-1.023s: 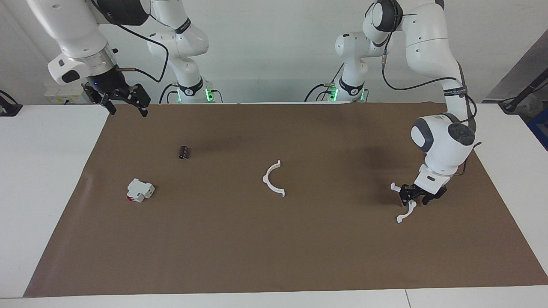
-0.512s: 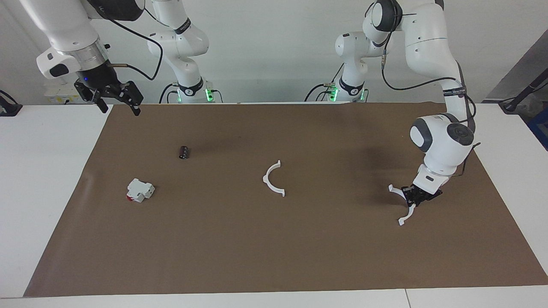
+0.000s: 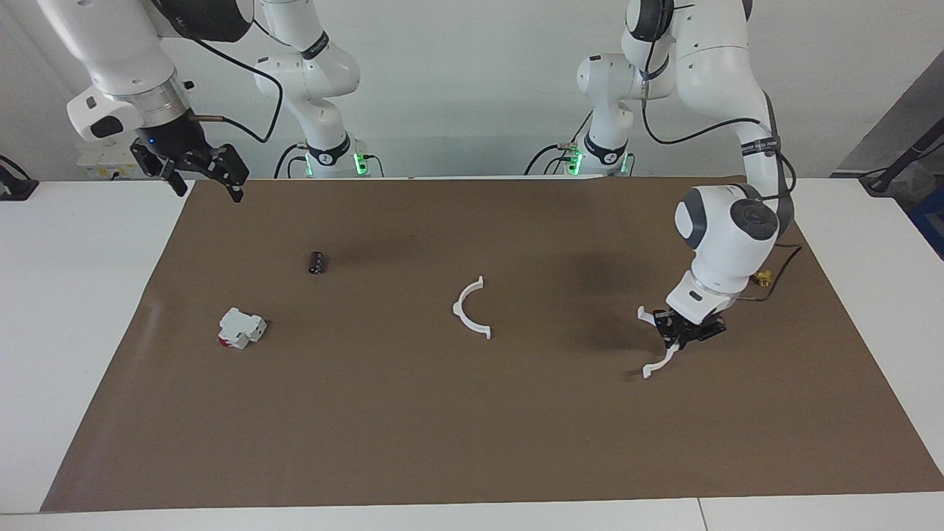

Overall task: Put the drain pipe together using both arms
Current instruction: 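Carry the held half-ring with the left gripper toward the placed half-ring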

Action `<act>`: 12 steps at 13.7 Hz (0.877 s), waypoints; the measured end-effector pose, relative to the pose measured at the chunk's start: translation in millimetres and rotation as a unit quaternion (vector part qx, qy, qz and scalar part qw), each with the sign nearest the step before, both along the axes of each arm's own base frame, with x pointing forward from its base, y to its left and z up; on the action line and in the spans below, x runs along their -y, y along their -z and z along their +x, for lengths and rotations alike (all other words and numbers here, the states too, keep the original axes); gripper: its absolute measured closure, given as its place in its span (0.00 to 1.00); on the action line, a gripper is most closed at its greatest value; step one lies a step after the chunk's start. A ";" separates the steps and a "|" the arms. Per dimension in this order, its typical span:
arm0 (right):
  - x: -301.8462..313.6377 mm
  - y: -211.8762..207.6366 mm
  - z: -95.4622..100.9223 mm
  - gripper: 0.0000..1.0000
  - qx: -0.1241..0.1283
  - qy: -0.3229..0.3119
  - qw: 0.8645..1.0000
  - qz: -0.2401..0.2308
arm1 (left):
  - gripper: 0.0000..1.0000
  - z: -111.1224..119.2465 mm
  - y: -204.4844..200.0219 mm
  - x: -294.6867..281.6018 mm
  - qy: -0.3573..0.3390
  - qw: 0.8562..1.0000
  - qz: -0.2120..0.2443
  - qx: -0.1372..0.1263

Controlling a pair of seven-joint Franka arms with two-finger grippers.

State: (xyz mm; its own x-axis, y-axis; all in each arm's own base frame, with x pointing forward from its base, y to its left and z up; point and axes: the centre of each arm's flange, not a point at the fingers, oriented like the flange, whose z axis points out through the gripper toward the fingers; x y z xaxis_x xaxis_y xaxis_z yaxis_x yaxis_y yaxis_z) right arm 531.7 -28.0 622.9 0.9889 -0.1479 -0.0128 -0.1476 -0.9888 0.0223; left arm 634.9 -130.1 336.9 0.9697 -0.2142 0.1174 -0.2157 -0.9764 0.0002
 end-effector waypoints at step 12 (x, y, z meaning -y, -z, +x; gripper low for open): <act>-0.4 0.0 0.0 0.00 0.000 0.000 1.000 0.000 | 0.80 -85.4 12.9 188.6 -0.048 0.999 0.017 -0.005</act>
State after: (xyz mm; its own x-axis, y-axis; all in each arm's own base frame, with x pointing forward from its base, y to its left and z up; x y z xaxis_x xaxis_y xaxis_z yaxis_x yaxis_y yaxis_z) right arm 531.7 -27.6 622.9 0.9890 -0.1471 -0.0129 -0.1467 -0.9889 0.0224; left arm 549.5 -318.7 324.0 0.9872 -0.1236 0.1009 -0.1209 -0.9921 -0.0321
